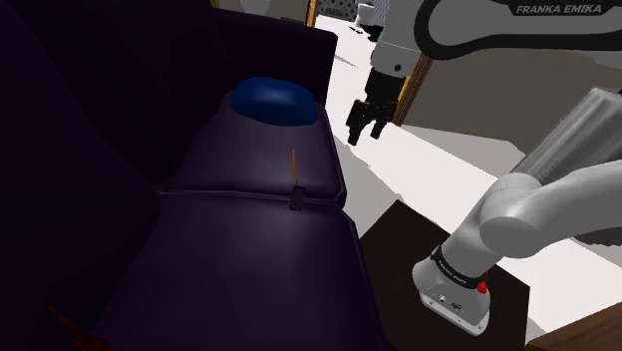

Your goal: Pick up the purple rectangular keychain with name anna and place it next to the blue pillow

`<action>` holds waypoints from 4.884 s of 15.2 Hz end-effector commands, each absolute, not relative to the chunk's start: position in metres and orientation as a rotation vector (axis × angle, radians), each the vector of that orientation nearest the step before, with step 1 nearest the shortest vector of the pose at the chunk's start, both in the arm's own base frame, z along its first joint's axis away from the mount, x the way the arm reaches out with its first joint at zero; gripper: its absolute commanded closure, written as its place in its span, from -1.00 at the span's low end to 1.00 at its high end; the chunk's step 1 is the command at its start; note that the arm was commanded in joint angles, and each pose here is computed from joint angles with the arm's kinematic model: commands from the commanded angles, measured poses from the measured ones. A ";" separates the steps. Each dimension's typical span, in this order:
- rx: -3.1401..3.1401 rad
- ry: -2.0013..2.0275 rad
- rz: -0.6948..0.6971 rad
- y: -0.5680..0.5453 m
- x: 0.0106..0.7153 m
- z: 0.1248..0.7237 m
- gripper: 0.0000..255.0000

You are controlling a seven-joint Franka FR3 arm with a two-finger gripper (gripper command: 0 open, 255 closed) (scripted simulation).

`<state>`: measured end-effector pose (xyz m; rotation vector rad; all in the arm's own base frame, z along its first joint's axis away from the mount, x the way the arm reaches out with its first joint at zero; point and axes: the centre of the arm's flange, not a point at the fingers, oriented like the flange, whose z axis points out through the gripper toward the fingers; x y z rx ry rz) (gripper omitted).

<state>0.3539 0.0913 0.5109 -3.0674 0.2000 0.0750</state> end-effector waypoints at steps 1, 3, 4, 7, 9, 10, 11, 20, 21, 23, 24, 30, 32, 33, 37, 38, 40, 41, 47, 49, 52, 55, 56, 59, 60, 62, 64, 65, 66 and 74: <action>-3.077 0.221 0.067 0.110 0.360 0.492 -1.00; -3.087 0.239 0.062 0.129 0.369 0.475 -1.00; -3.092 0.248 0.059 0.138 0.374 0.466 -1.00; -3.107 0.275 0.051 0.165 0.390 0.440 -1.00; -3.117 0.294 0.045 0.183 0.401 0.422 -1.00; -3.121 0.303 0.042 0.192 0.406 0.414 -1.00; -3.126 0.312 0.039 0.201 0.411 0.405 -1.00; -3.137 0.333 0.033 0.220 0.423 0.353 -1.00; -3.137 0.333 0.033 0.220 0.423 0.345 -1.00; -3.137 0.333 0.033 0.220 0.423 0.345 -1.00; -3.137 0.333 0.033 0.220 0.423 0.345 -1.00; -3.137 0.333 0.033 0.219 0.423 0.345 1.00; -3.137 0.333 0.033 0.219 0.423 0.345 1.00; -3.137 0.333 0.033 0.219 0.423 0.345 1.00; -3.137 0.333 0.033 0.219 0.423 0.345 1.00; -3.137 0.333 0.033 0.219 0.423 0.345 1.00; -3.137 0.333 0.033 0.220 0.423 0.350 1.00; -3.137 0.333 0.033 0.220 0.423 0.355 1.00; -3.137 0.333 0.033 0.220 0.423 0.387 1.00; -3.137 0.333 0.033 0.220 0.423 0.398 1.00; -3.137 0.333 0.033 0.220 0.423 0.413 1.00; -3.137 0.333 0.033 0.220 0.423 0.429 1.00; -3.137 0.333 0.033 0.220 0.423 0.435 1.00; -3.137 0.333 0.033 0.220 0.423 0.450 1.00; -3.137 0.333 0.033 0.220 0.423 0.456 1.00; -3.137 0.333 0.033 0.220 0.423 0.466 1.00; -3.137 0.333 0.033 0.220 0.423 0.477 1.00; -3.137 0.333 0.033 0.220 0.423 0.482 1.00; -3.137 0.333 0.033 0.220 0.423 0.487 1.00; -3.137 0.333 0.033 0.220 0.423 0.530 1.00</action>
